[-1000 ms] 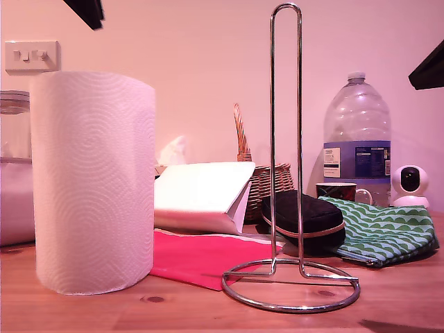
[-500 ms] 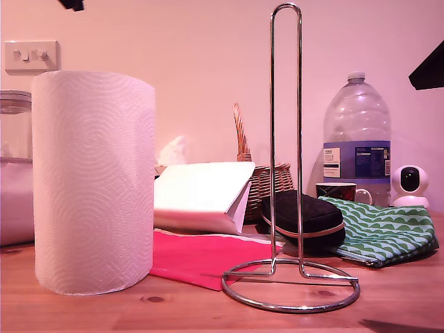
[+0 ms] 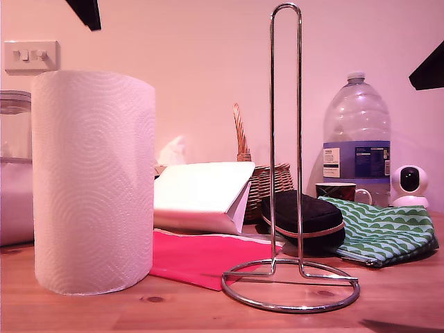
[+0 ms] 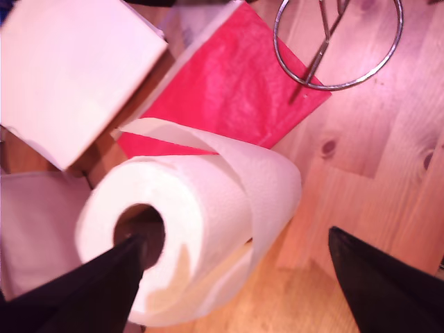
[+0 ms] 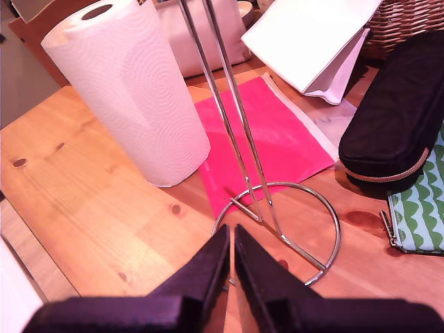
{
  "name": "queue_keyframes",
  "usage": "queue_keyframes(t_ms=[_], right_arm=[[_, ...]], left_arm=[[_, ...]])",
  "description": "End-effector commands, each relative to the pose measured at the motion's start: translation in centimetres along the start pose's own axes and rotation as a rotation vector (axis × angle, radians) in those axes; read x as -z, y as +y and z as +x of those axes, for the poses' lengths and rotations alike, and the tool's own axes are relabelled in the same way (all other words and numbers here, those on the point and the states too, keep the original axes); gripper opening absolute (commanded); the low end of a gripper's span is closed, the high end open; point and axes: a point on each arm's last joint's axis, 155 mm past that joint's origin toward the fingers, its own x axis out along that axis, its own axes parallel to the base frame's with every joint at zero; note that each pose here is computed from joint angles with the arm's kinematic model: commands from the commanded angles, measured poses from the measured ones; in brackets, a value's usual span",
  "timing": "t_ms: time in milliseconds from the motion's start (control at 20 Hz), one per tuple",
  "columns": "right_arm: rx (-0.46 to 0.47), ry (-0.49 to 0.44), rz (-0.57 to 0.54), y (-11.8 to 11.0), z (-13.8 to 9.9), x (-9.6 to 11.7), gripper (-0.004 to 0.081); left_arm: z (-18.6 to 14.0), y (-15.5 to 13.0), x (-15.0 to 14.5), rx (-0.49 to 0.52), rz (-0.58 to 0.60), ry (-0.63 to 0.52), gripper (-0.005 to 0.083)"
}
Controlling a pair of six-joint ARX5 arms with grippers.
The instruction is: Insert the paper towel roll into the metallic stand.
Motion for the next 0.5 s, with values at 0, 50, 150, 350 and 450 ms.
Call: queue_keyframes(t_ms=[0,50,150,350,450], right_arm=[[-0.005,0.003,-0.005,0.1,0.1,0.1,-0.0012],[-0.006,0.003,-0.005,0.1,0.1,0.1,-0.0012],[-0.006,0.003,-0.005,0.1,0.1,0.1,-0.0012],[-0.006,0.002,-0.006,0.1,0.1,0.0,-0.0012],[-0.005,0.002,-0.006,0.1,0.1,0.0,-0.0012]], left_arm=[[1.7,-0.2,0.6,0.026,-0.005,0.046,0.0753],[2.0,-0.2,0.6,0.029,-0.006,0.053,0.0753],[2.3,0.3,0.8,0.023,-0.022,0.057,0.0753],[3.5,1.0,2.5,0.023,-0.062,0.095,0.0753],[4.3,1.1,3.2,0.024,-0.063,0.109,0.0753]])
